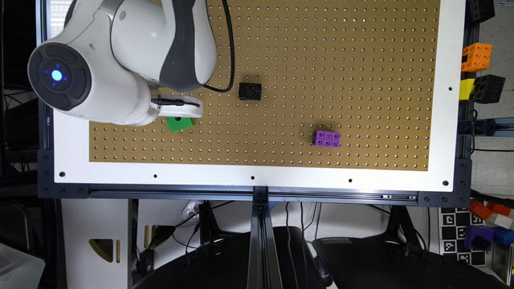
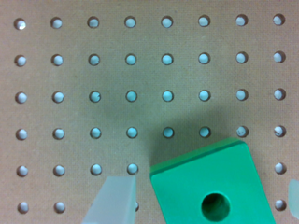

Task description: Pick up green block.

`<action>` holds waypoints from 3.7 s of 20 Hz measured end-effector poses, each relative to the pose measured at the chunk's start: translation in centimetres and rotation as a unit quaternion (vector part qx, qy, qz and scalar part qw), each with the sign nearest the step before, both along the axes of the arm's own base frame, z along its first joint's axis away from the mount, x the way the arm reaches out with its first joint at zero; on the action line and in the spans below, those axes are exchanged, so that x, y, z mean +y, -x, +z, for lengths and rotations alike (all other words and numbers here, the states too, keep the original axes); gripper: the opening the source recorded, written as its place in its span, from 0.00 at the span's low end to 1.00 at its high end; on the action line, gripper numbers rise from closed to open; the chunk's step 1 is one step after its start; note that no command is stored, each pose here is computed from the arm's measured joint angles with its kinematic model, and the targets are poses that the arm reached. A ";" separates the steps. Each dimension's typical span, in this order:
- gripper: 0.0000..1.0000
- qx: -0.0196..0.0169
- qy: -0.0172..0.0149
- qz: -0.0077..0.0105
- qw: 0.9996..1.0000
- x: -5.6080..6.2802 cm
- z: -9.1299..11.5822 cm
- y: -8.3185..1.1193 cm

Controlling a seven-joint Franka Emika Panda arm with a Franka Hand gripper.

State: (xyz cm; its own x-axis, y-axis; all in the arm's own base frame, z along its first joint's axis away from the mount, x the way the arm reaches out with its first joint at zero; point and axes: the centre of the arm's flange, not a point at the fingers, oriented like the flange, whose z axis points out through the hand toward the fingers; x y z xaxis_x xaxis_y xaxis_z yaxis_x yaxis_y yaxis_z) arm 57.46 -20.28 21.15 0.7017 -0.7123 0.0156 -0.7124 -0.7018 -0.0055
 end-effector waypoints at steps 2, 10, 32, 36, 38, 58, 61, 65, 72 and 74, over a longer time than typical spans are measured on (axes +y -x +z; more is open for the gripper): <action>1.00 -0.001 0.000 0.000 1.000 0.0 -0.7 0.00; 1.00 -0.001 0.000 0.000 1.000 0.0 -1.0 0.01; 1.00 -0.007 -0.003 0.006 1.000 0.5 -3.6 -2.03; 0.00 -0.007 -0.004 0.007 1.000 0.5 -3.6 -2.11; 0.00 -0.007 -0.004 0.007 1.000 0.5 -3.6 -2.11; 0.00 -0.007 -0.003 0.006 1.000 0.4 -1.2 -2.24; 0.00 -0.006 -0.003 0.006 1.000 0.4 -0.3 -2.25; 0.00 -0.007 -0.002 0.006 1.000 0.3 2.3 -2.31; 0.00 -0.006 -0.001 0.006 1.000 0.4 7.5 -2.00; 0.00 -0.007 0.000 0.006 1.000 0.4 8.3 -1.94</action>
